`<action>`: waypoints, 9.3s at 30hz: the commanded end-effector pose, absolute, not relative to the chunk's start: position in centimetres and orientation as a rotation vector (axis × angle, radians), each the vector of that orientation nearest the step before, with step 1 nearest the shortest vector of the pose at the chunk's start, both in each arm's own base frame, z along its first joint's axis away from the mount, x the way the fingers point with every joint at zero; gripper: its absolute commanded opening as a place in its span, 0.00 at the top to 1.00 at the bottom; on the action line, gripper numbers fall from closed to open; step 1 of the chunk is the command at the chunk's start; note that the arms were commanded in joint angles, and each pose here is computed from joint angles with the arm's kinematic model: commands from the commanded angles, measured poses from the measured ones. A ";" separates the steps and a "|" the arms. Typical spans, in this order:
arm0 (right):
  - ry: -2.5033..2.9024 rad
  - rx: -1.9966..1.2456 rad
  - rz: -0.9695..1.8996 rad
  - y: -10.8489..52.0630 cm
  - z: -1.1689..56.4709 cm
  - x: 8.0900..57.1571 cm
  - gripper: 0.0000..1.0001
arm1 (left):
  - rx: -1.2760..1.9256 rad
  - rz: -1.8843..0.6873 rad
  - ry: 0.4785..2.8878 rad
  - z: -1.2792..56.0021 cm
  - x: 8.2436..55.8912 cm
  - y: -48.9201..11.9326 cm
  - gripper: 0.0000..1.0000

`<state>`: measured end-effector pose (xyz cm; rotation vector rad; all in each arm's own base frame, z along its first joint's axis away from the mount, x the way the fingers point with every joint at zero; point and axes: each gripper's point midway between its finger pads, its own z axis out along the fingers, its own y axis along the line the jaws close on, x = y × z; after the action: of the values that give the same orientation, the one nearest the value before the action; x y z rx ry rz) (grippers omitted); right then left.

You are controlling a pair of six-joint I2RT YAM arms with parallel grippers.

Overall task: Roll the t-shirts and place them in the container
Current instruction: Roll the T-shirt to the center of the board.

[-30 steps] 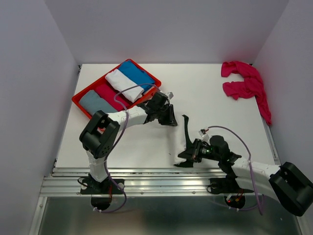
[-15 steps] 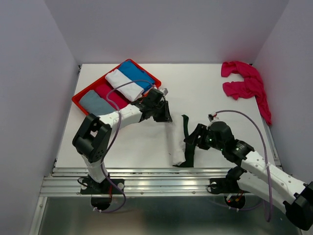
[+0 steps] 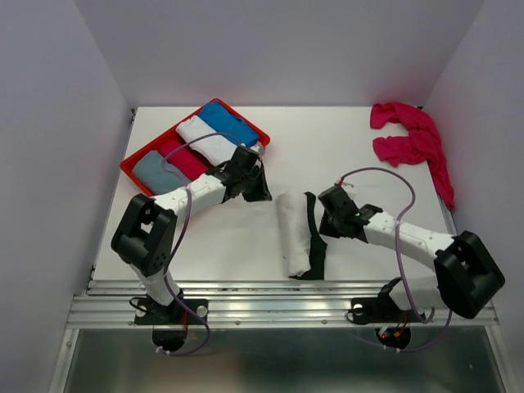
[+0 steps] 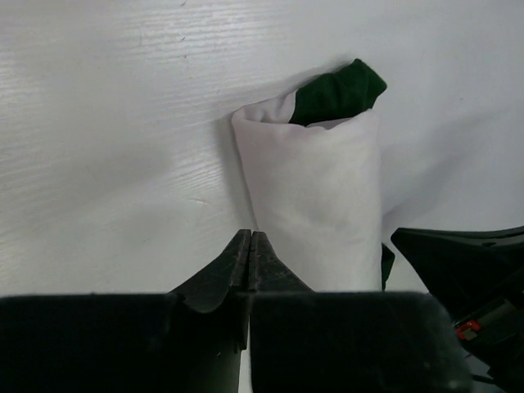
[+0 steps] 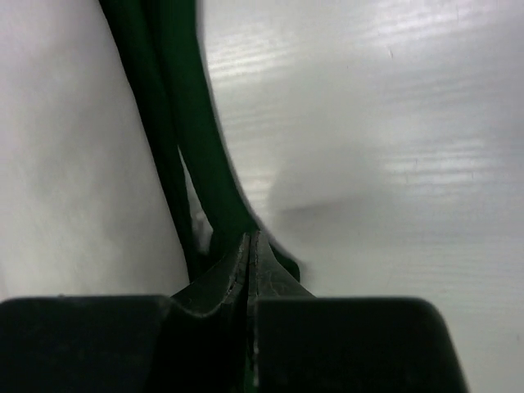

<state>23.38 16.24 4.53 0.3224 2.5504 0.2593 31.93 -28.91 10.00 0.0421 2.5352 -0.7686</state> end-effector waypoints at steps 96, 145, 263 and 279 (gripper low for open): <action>2.488 0.433 0.561 19.4 2.0 24.5 0.81 | 0.185 -0.952 2.540 9.5 29.7 -38.3 1.00; 2.428 0.020 0.901 27.7 9.5 23.4 0.00 | -0.198 -0.696 2.506 9.6 29.5 -23.4 1.00; 2.368 0.029 1.062 31.0 13.7 16.7 0.78 | -0.353 -0.535 2.627 5.0 27.2 -31.8 1.00; 2.549 0.389 0.584 20.5 0.8 14.1 0.85 | -0.207 -0.653 2.394 14.3 29.2 -31.6 0.74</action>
<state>15.56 24.42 4.54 0.3787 2.4844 0.7832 27.62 -31.50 8.89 -0.2649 2.5331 -0.6008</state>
